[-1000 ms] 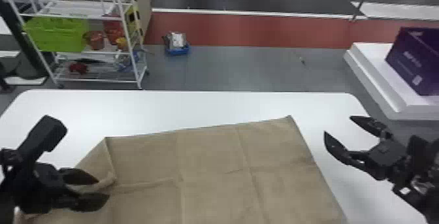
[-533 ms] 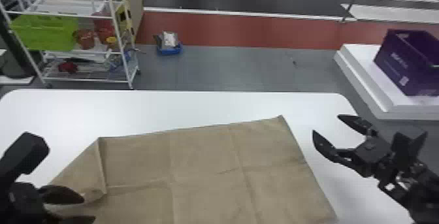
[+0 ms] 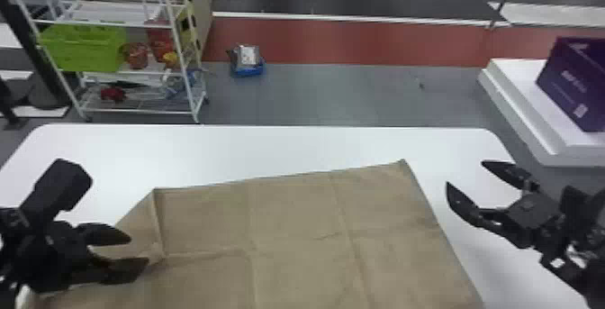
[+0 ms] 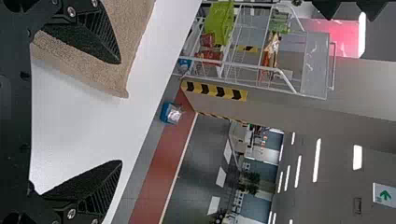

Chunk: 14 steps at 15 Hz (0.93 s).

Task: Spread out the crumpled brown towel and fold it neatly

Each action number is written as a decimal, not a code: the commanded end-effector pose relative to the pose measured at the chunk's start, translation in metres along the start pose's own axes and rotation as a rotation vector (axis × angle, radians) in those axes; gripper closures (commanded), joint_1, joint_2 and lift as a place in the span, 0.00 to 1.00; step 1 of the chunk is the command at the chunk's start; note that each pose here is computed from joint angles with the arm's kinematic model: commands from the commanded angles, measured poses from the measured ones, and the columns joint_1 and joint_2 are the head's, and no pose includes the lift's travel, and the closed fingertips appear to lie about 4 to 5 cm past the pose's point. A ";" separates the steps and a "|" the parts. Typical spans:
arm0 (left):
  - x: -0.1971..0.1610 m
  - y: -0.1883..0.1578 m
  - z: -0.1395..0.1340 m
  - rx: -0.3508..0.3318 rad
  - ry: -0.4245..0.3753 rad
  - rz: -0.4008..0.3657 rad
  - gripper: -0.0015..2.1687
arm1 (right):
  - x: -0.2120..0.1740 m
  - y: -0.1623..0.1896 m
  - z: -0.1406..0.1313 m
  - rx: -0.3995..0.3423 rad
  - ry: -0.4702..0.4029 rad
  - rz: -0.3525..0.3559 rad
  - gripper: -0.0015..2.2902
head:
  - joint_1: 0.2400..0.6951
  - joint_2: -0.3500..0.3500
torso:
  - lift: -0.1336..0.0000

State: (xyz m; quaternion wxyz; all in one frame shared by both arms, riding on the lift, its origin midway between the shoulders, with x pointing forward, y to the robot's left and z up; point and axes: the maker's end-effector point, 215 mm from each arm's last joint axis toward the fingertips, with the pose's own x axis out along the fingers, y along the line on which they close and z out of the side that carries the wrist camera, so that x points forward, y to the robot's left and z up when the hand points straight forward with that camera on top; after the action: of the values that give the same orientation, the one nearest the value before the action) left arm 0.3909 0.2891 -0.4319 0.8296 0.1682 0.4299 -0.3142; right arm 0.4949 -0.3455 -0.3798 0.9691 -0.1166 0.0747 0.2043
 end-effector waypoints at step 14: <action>-0.012 0.017 0.011 -0.005 -0.021 0.046 0.67 | -0.002 -0.003 -0.002 -0.006 0.009 0.000 0.06 | 1.00 0.39 | 0.08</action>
State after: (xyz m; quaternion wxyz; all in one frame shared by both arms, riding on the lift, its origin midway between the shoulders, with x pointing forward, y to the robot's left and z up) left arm 0.3986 0.2933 -0.4218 0.8318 0.1708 0.4269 -0.3111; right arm 0.4948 -0.3484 -0.3800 0.9685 -0.1198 0.0780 0.2041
